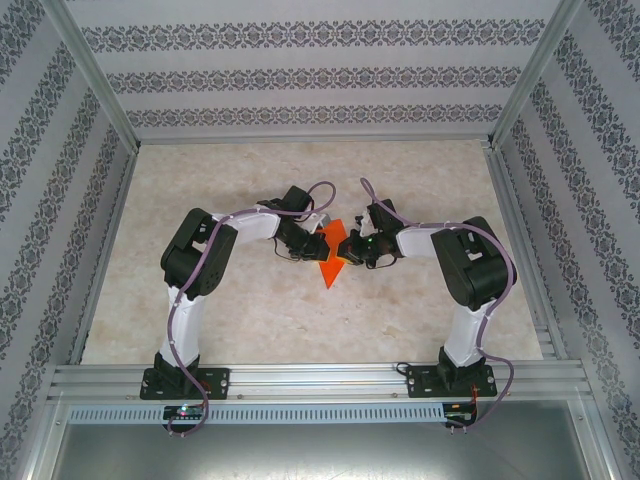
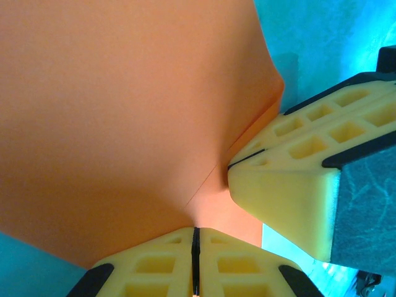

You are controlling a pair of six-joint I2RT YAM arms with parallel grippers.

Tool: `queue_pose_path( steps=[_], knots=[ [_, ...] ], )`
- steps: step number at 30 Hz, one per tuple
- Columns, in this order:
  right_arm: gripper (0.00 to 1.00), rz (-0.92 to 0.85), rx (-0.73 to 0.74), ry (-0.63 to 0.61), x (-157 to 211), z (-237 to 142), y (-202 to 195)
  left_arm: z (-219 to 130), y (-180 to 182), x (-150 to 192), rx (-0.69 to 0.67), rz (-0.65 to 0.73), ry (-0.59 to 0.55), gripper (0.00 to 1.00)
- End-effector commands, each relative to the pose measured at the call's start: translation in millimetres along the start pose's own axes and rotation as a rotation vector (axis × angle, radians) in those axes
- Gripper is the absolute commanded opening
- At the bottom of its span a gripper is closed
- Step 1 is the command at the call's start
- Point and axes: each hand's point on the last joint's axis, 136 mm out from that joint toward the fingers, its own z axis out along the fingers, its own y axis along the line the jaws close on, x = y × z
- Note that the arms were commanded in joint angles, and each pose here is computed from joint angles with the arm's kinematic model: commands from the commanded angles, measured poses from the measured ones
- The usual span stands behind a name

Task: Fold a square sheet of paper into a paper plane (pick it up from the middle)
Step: Third fold the triangle at the center of the table.

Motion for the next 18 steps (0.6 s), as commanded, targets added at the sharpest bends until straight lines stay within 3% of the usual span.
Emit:
queue_pose_path(
  steps=[1, 18],
  knots=[
    [0.00, 0.001, 0.126, -0.032, -6, -5, -28, 18, 58, 39, -0.204, -0.056, 0.109, 0.12],
    [0.00, 0.018, 0.219, -0.137, -31, -30, -49, 19, 64, 45, -0.228, -0.046, 0.125, 0.11]
  ],
)
